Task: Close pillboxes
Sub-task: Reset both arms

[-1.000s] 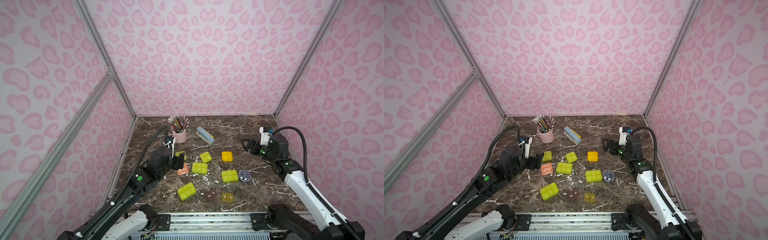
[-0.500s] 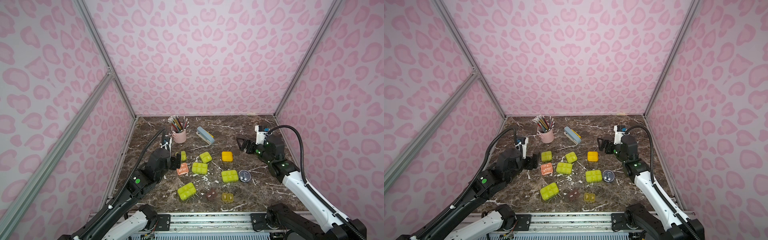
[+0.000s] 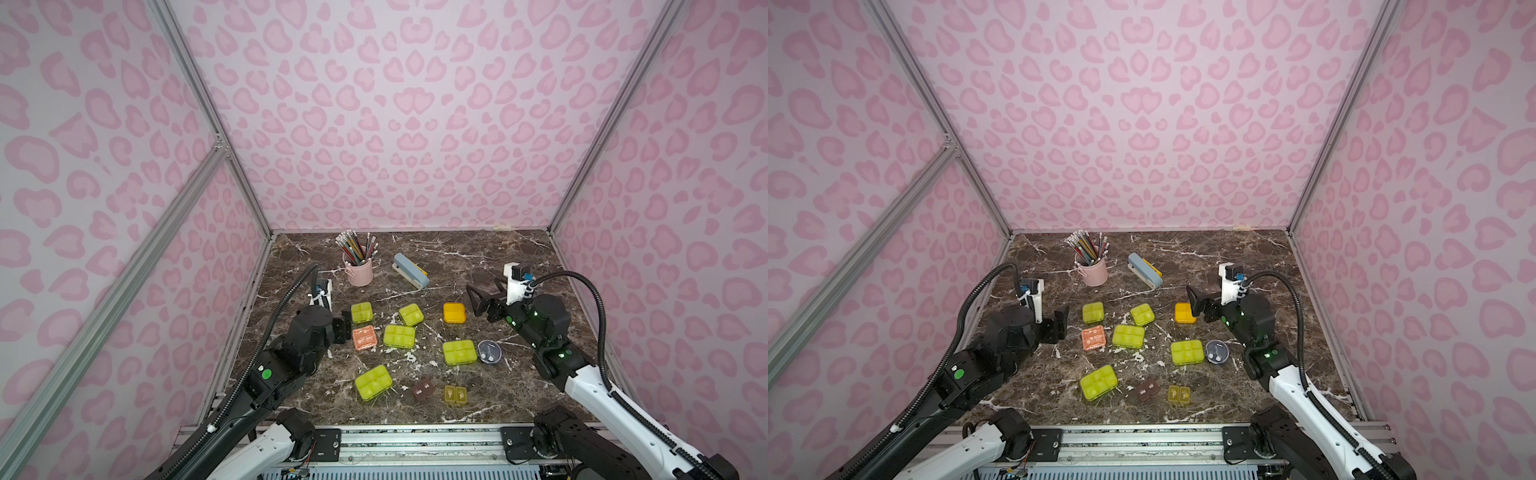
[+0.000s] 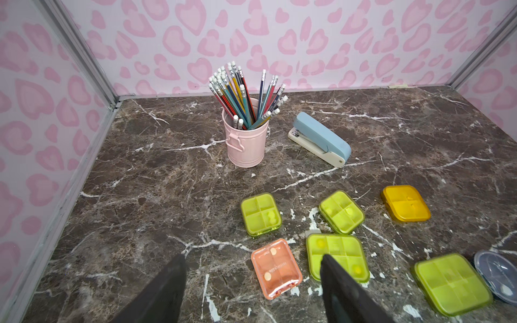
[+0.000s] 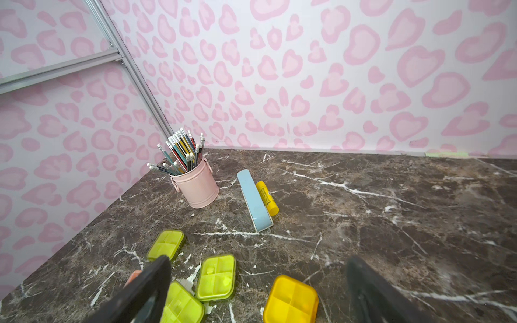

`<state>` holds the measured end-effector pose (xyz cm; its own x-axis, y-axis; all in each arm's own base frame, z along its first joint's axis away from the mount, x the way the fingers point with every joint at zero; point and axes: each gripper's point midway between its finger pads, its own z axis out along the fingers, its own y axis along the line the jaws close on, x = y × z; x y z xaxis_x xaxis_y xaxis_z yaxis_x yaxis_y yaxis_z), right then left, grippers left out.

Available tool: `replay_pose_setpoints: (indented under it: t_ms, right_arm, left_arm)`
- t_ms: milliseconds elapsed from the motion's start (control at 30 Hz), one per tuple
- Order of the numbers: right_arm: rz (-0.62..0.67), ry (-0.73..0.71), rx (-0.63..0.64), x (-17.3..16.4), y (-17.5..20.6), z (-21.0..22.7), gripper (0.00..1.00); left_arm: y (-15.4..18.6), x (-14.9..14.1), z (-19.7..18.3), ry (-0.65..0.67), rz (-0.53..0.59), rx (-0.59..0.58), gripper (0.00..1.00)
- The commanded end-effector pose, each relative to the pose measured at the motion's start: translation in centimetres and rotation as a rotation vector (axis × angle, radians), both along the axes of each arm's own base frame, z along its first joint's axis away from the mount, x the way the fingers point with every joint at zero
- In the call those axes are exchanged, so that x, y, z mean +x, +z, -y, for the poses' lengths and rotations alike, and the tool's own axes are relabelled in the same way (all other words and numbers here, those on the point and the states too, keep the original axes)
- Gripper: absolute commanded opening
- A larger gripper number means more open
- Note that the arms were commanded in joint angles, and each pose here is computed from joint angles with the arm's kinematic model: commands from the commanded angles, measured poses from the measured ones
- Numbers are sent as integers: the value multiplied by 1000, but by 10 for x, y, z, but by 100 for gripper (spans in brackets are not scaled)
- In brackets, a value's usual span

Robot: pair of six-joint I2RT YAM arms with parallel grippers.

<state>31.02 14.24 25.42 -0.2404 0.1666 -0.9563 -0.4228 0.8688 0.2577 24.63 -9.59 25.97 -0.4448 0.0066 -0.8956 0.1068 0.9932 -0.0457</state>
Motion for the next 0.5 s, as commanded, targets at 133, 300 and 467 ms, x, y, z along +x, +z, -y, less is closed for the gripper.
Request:
replay_pose_setpoints:
  t_ms: [133, 300, 467]
  right_arm:
    - [137, 5, -56, -3, 14, 2, 98]
    - [163, -7, -62, -6, 11, 5, 98]
    - [185, -13, -50, -9, 10, 7, 98]
  left_arm:
    - [1, -3, -16, 66, 64, -10, 71]
    - [-2, -5, -20, 67, 89, -12, 67]
    - [-4, -7, -23, 71, 104, -3, 65]
